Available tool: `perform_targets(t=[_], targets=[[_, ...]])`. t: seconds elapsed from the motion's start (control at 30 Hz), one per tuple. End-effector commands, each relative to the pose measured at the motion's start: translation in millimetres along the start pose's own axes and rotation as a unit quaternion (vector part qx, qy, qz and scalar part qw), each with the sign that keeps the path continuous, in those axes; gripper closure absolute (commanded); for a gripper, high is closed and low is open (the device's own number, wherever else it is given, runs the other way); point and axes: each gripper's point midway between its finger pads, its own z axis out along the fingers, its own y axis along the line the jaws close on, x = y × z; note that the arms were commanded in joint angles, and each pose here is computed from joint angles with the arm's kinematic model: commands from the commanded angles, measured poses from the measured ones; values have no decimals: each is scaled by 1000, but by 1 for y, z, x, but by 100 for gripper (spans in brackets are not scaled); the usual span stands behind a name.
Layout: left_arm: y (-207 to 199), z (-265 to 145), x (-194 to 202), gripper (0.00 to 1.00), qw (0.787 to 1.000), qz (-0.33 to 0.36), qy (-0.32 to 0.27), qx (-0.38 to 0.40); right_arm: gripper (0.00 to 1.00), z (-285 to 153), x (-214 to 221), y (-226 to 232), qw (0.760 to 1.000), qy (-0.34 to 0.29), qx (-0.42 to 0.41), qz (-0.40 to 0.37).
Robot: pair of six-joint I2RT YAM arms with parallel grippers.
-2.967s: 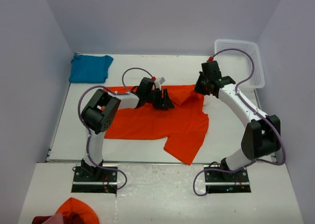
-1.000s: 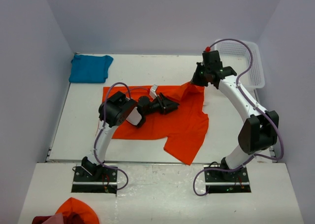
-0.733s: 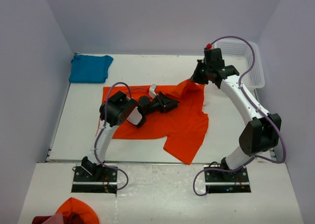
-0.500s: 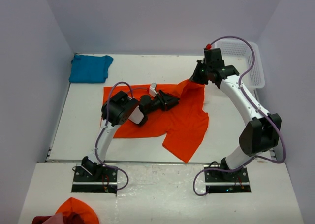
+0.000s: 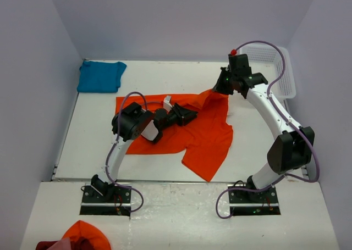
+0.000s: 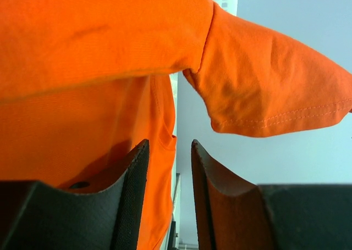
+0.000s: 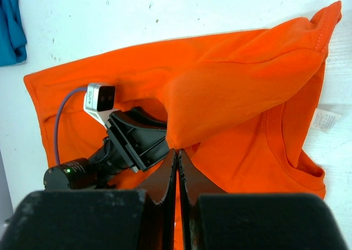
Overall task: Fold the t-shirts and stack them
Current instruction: Flatten out the tshirt
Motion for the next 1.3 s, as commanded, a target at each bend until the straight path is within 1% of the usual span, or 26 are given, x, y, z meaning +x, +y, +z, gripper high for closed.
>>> perform_targets(t=[0.0, 0.13, 0.33, 0.47, 0.73, 0.97, 1.27], targets=[[-89, -19, -7, 62, 982, 76, -27, 168, 100, -14, -14, 10, 1000, -18, -17, -7], [-93, -20, -5, 62, 981, 78, -25, 178, 100, -15, -13, 10, 1000, -18, -18, -8], [-104, -21, -2, 55, 975, 80, -21, 207, 100, -18, -14, 9, 1000, -21, -17, -9], [-120, -27, 3, 53, 970, 96, -19, 222, 100, -17, -14, 10, 1000, -21, -17, -10], [-134, -34, 10, 53, 966, 103, -15, 237, 100, -19, -13, 10, 1000, -19, -17, -9], [-163, -35, 15, 52, 957, 120, -11, 264, 100, -24, -16, 12, 999, -23, -20, -11], [-158, -23, 10, 52, 957, 110, -11, 268, 100, -30, -18, 14, 999, -25, -22, -13]])
